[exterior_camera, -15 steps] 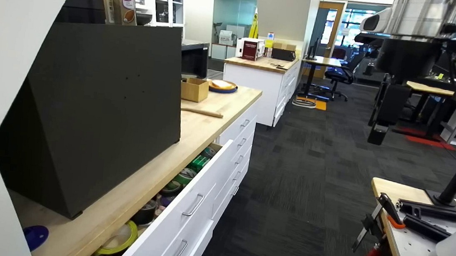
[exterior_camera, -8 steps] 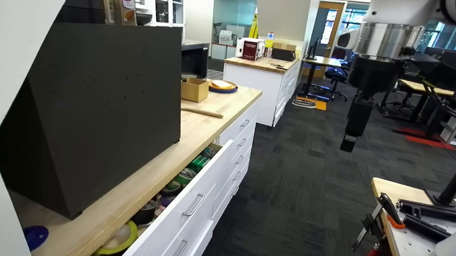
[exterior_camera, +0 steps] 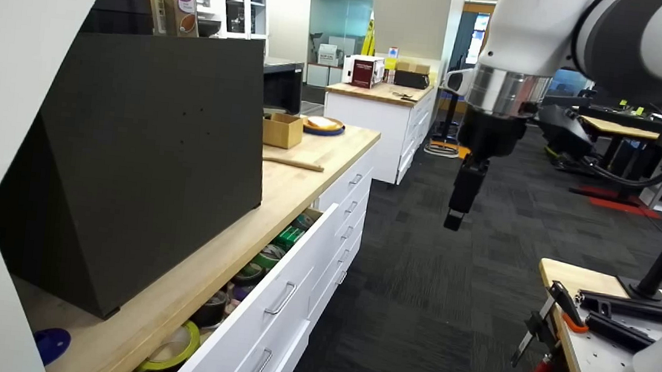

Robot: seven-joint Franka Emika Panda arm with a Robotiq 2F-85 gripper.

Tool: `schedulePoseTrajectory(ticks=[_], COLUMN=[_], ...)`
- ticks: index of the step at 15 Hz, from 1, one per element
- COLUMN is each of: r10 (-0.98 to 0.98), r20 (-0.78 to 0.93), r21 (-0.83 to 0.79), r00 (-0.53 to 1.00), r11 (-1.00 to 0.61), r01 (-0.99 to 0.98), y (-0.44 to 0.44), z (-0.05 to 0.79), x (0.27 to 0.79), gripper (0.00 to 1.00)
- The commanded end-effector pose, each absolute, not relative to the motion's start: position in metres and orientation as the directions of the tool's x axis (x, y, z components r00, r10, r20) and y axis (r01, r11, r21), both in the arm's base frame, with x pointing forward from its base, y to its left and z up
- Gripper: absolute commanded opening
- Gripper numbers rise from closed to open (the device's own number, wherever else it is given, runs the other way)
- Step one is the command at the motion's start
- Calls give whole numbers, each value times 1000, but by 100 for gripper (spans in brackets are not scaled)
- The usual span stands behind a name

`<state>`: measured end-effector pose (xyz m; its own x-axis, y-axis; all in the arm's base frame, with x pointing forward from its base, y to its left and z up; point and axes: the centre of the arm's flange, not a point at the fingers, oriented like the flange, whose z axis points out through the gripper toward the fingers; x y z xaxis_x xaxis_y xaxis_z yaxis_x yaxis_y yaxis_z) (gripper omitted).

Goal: Close the first top drawer

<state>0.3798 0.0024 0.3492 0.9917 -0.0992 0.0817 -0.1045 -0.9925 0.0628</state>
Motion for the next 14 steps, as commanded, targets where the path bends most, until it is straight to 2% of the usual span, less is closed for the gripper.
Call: schedulePoseTrajectory(ticks=[1, 9, 14], r10=[-105, -131, -119], r20=[72, 32, 46], r21=[90, 94, 81], r00=[992, 991, 992], r11=[-990, -987, -989], r01=[-111, -134, -123], y=[-12, -19, -20], z=[322, 307, 308], x=[428, 489, 489], gripper=[100, 100, 100])
